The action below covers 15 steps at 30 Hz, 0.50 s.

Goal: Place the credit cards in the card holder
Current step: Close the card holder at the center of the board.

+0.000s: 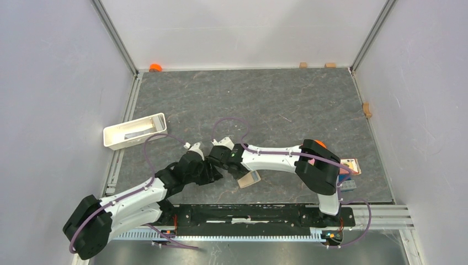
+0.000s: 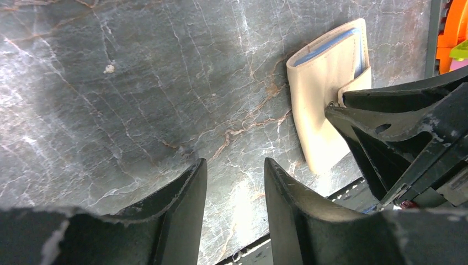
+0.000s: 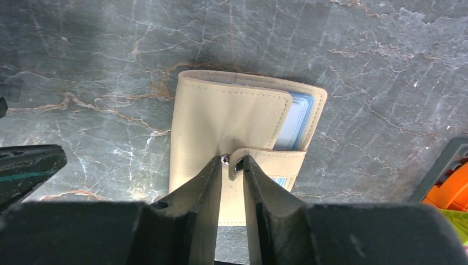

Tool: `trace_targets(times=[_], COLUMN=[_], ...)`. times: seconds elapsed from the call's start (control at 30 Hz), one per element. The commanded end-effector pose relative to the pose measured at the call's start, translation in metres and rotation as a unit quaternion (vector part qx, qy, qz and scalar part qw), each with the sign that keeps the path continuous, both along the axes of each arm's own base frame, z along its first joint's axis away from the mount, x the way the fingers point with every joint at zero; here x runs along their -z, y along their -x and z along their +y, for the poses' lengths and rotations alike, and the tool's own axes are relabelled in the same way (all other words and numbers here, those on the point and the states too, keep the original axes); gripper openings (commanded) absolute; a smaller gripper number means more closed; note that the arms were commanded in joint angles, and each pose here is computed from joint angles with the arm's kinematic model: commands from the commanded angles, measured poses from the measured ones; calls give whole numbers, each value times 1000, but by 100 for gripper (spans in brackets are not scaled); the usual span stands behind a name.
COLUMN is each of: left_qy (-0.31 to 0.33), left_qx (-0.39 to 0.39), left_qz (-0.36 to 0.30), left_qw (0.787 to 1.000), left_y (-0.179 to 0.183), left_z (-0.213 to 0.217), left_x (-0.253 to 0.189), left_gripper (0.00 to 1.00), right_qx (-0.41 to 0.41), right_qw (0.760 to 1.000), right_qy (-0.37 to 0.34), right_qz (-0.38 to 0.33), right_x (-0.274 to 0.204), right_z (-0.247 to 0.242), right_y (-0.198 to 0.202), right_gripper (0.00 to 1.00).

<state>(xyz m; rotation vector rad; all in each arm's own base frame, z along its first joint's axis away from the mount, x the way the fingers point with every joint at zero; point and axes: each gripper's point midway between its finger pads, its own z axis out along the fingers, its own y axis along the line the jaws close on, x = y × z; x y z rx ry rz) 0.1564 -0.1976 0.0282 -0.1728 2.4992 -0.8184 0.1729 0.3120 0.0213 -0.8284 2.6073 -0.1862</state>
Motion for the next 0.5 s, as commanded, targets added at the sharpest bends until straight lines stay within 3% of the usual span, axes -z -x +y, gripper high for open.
trace_targets(times=[0.0,0.47], left_qy=[-25,5], left_qx=[6,14], left_qz=[-24,-28], left_qw=[999,999], left_y=[-9,-13], left_z=[6,-6], left_x=[-13,-19], left_gripper=[50,50], right_qx=[-12,-33], right_qw=[991,992], right_qy=[-84,-118], right_qz=[101,43], right_x=[25,-35], right_z=[41,32], right_y=[40,27], right_gripper=[30,34])
